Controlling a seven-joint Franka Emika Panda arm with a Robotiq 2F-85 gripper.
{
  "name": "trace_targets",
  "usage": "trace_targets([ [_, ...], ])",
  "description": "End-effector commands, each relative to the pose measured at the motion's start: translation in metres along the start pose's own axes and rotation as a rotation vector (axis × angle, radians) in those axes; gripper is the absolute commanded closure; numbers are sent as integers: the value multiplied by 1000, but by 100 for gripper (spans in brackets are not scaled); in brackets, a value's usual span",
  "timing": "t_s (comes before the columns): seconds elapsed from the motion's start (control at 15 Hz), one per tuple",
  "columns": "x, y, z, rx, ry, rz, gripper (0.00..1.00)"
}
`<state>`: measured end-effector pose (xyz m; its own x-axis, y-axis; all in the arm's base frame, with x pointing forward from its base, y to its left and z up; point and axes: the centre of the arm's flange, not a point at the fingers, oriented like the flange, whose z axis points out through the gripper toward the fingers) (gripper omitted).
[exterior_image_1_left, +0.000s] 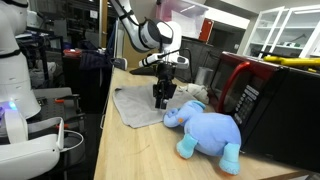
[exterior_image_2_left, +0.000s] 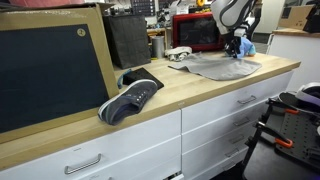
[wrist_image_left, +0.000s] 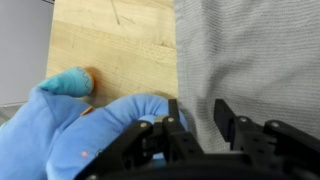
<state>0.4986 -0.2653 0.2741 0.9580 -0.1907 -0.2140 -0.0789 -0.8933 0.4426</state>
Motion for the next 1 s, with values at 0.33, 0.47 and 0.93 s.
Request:
trace_targets([
  [0.33,-38,-20,-78,246,137,-143,0],
  [0.47,-40,-46,-93,282,75,-183,0],
  [0.93,-36,-49,-86,278,92,-190,0],
])
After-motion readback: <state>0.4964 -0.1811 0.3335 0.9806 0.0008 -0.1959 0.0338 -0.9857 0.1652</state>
